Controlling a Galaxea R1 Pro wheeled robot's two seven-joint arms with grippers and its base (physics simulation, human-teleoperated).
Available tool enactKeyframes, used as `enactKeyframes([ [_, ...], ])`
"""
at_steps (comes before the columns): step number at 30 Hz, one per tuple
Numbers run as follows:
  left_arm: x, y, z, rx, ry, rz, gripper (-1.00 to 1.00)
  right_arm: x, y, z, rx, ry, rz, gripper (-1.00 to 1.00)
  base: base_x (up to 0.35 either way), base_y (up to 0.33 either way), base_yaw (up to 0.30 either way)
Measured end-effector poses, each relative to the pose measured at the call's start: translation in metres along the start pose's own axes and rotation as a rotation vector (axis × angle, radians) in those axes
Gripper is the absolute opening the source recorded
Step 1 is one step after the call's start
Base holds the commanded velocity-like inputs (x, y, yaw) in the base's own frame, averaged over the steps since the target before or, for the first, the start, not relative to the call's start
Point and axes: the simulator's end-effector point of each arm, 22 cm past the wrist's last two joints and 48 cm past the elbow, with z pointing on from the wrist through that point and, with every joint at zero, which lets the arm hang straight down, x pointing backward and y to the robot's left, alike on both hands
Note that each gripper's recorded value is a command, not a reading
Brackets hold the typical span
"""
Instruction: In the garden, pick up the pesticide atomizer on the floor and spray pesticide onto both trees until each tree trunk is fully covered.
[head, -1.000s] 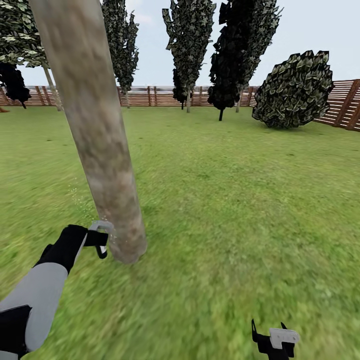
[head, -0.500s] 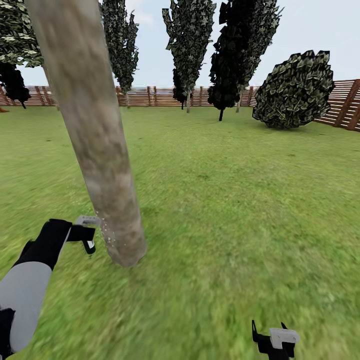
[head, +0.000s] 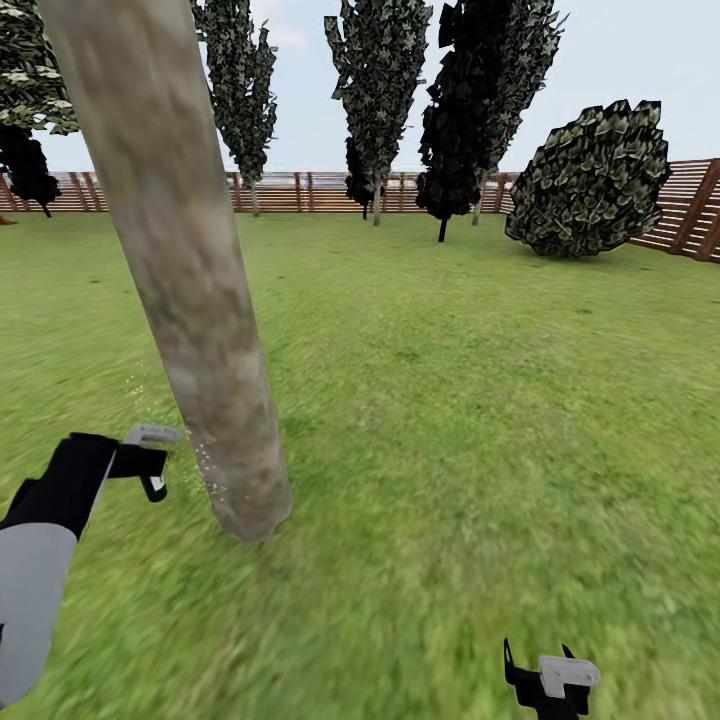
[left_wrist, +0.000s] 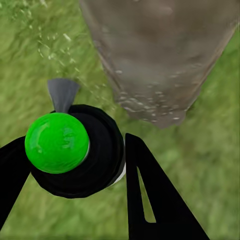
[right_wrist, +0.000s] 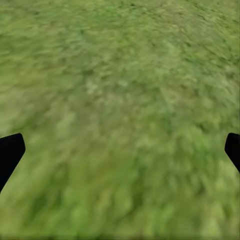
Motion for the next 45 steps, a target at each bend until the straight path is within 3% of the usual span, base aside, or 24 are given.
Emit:
enactKeyframes([
  [5, 0.001, -0.024, 0.005, 0.035, 0.003, 0.010, -1.00, 0.000, 0.000, 0.000, 0.000, 0.000, 0.000, 1.00, 0.000, 0.000, 0.000],
  [6, -0.006, -0.041, 0.005, 0.056, -0.003, 0.038, -1.00, 0.000, 0.000, 0.000, 0.000, -0.001, 0.000, 1.00, 0.000, 0.000, 0.000],
  [8, -0.017, -0.042, -0.001, 0.053, -0.032, 0.059, -1.00, 0.000, 0.000, 0.000, -0.001, -0.001, 0.000, 1.00, -0.096, -0.028, 0.000],
  [17, -0.021, -0.041, -0.004, 0.051, -0.045, 0.062, -1.00, 0.000, 0.000, 0.000, -0.002, -0.001, -0.001, 1.00, -0.156, -0.210, 0.000],
  [29, -0.026, -0.040, -0.006, 0.049, -0.054, 0.055, -1.00, 0.000, 0.001, 0.000, -0.001, -0.001, 0.002, 1.00, 0.187, -0.219, 0.178],
  [45, -0.033, -0.037, -0.011, 0.038, -0.076, 0.059, -1.00, 0.000, 0.000, 0.000, 0.001, -0.001, 0.001, 1.00, 0.045, -0.262, 0.006],
])
